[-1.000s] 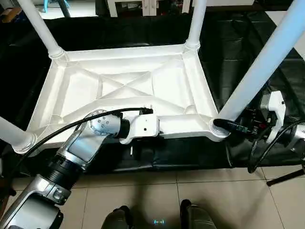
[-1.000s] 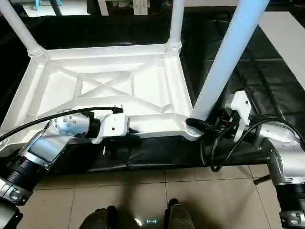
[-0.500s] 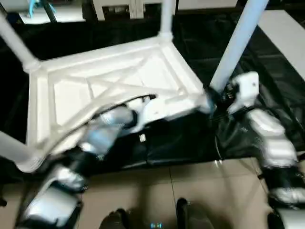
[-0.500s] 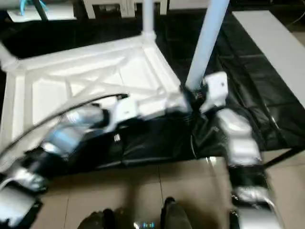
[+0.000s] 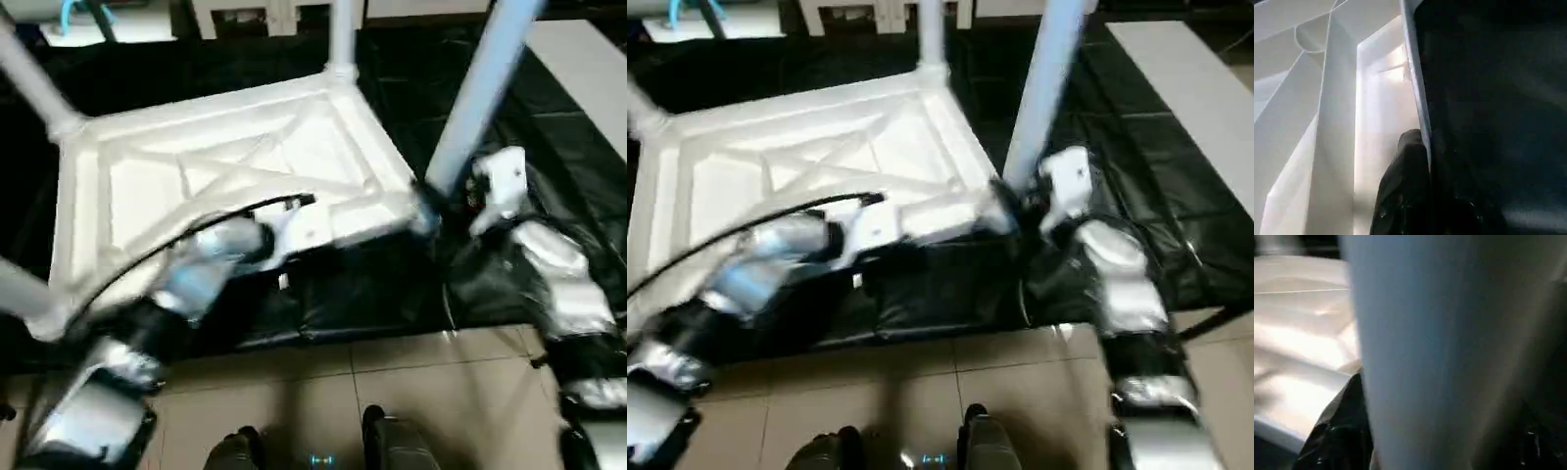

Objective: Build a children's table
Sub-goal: Rotate leg to tighten

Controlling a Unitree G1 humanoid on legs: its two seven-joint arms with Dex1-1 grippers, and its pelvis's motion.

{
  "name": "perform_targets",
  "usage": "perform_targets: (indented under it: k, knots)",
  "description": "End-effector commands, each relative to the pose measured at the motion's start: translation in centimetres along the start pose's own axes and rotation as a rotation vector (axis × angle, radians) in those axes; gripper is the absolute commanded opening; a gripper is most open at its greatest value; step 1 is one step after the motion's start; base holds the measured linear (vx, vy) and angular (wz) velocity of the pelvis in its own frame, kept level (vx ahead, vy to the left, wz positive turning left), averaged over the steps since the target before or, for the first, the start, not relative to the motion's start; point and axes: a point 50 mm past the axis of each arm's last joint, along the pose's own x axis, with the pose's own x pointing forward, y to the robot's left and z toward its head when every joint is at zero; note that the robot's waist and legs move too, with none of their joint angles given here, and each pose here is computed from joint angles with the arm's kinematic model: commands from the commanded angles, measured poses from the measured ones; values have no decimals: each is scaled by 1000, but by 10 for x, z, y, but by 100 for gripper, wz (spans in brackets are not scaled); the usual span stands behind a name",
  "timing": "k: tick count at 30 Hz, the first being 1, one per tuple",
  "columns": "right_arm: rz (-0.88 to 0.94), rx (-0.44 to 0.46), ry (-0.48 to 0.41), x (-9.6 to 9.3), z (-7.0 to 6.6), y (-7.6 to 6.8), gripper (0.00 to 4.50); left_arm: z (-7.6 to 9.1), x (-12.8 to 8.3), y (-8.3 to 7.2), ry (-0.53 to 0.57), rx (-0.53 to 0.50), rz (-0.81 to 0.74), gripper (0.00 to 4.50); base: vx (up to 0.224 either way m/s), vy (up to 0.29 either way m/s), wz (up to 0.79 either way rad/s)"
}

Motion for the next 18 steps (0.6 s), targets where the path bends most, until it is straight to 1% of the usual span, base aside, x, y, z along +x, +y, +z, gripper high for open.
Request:
perform_targets:
  k: [1,2,3,6,8,12,14,15,16,18]
  knots:
    - [187,-22,-19,-22,16,0,292,-2,0,-26,-99,-15,-152,0,72,-6,8]
    - [233,-33,0,-30,18,0,300,-4,-4,-27,-99,-22,-163,0,72,-6,8]
    - [277,-59,40,-45,21,-4,300,-8,-9,-30,-87,-22,-186,0,69,10,1]
    - [289,-74,58,-54,24,-8,336,-9,-12,-33,-85,-25,-205,0,0,0,0]
    - [323,-70,72,-60,27,-8,343,-11,-14,-34,-86,-18,-221,0,0,0,0]
    - [349,-79,86,-63,26,-6,343,-11,-15,-35,-86,-11,-226,0,0,0,0]
    - [359,-69,71,-60,26,-3,343,-10,-15,-34,-88,-10,-227,0,0,0,0]
    - [364,-61,68,-59,26,-3,327,-10,-15,-34,-88,-10,-227,0,0,0,0]
    - [366,-57,66,-59,25,-2,327,-10,-15,-34,-88,-10,-227,0,0,0,0]
    - [379,-45,64,-56,22,0,309,-9,-15,-34,-91,-7,-227,0,0,0,0]
